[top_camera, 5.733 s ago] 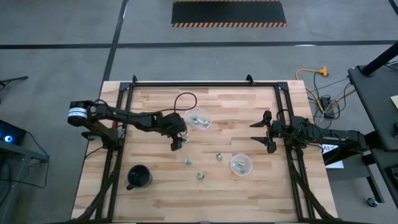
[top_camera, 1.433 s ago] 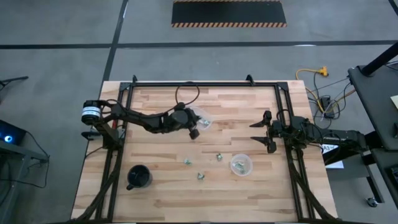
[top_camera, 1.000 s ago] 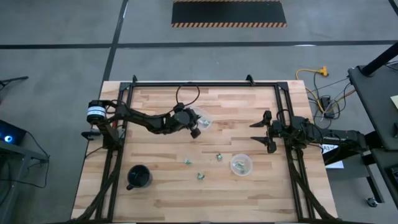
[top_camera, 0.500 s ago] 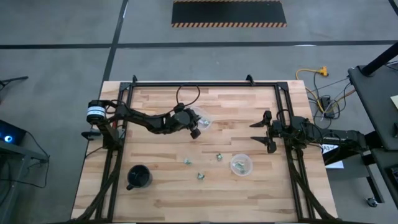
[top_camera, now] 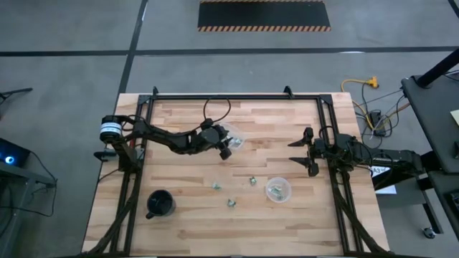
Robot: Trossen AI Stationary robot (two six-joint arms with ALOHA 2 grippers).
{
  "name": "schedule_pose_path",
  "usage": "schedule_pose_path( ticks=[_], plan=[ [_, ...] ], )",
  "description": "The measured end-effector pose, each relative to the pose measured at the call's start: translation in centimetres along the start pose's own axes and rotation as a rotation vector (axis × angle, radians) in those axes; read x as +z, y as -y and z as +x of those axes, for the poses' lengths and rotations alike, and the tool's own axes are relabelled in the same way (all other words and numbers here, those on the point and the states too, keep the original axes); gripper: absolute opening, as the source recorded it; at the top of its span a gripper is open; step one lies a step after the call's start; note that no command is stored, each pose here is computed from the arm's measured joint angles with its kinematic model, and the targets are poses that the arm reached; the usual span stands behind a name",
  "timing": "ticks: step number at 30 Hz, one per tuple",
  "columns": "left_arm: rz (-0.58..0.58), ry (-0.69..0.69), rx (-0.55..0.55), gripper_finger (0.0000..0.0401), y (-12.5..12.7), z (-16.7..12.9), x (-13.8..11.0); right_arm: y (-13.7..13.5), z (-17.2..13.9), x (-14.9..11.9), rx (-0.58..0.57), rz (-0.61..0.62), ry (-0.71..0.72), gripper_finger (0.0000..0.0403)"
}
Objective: Pick and place Stevia / Truvia into bins
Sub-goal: Put the stevia packet into the oval transparent container
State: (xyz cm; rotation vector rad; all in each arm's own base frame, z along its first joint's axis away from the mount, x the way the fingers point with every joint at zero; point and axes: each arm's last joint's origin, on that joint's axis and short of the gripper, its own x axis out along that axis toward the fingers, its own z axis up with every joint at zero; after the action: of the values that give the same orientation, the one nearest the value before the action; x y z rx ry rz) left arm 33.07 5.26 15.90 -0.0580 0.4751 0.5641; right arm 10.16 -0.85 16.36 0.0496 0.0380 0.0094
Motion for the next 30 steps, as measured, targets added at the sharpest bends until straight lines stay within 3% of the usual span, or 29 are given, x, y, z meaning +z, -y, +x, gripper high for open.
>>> schedule_pose_path(
  ticks=[11,19,25,30],
  plan=[
    [-0.009,0.026,-0.039,0.0153,0.4,-0.3,1.0,0.0,0.0,0.0,0.000,0.000,0.000,0.0253],
    [-0.015,0.035,-0.241,0.0153,0.8,-1.1,1.9,0.0,0.0,0.0,0.000,0.000,0.000,0.0246],
    [0.043,0.039,-0.411,0.0153,1.5,-2.1,2.2,0.0,0.0,0.0,0.000,0.000,0.000,0.0251],
    [0.052,0.035,-0.498,0.0153,2.1,-2.3,2.3,0.0,0.0,0.0,0.000,0.000,0.000,0.0254]
  ],
)
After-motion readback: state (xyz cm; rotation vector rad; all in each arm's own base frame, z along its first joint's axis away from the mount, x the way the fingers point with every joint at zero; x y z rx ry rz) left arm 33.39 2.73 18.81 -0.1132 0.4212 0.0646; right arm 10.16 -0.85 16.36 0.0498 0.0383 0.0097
